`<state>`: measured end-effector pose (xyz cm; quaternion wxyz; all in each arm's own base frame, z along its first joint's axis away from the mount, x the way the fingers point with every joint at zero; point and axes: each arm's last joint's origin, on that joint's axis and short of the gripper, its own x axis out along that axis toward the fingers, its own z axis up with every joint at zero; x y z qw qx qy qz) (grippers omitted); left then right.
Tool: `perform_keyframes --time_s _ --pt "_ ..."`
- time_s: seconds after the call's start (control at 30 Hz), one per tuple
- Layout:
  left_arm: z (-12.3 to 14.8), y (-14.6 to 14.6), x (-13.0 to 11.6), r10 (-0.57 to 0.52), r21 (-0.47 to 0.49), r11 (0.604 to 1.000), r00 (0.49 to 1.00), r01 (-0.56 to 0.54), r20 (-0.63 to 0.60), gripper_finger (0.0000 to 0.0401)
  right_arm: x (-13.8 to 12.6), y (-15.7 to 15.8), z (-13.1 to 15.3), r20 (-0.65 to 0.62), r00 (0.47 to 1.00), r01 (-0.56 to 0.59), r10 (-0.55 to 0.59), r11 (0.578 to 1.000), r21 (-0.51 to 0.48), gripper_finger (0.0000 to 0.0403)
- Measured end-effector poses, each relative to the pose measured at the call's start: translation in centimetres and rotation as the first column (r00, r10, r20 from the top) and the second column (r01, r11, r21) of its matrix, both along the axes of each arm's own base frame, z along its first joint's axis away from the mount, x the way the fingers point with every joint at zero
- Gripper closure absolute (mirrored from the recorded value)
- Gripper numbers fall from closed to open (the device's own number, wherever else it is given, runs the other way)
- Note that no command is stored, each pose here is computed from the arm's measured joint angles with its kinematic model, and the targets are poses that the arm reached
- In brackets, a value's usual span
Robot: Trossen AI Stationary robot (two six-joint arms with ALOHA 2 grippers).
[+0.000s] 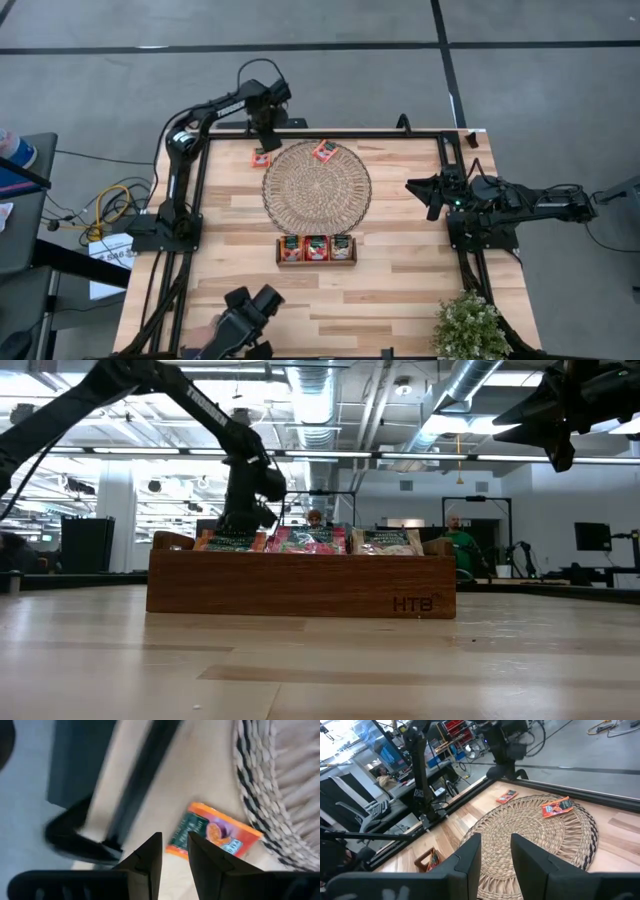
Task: Pick & Place Tea
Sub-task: Put the orange tea bag into the left section of the wooden organizer
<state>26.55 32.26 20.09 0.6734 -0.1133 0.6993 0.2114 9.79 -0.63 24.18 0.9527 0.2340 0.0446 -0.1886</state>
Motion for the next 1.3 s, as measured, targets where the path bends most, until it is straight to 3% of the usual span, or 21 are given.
perform_keyframes --time_s 0.23,0.67,1.3 --pt "-0.6 0.4 -0.8 0.008 -0.092 0.996 0.999 -0.005 0.032 0.0316 0.0 0.0 0.0 0.000 1.000 0.001 -0.001 1.000 0.000 0.0305" --pt "-0.7 0.6 -1.0 -0.081 -0.128 0.988 0.994 0.091 0.080 0.0316 0.0 0.0 0.0 0.000 1.000 0.001 -0.001 1.000 0.000 0.0305" --pt "-3.6 -0.2 -2.8 -0.082 -0.192 0.979 0.993 0.066 -0.080 0.0316 0.0 0.0 0.0 -0.001 1.000 0.000 0.000 1.000 0.000 0.0305"
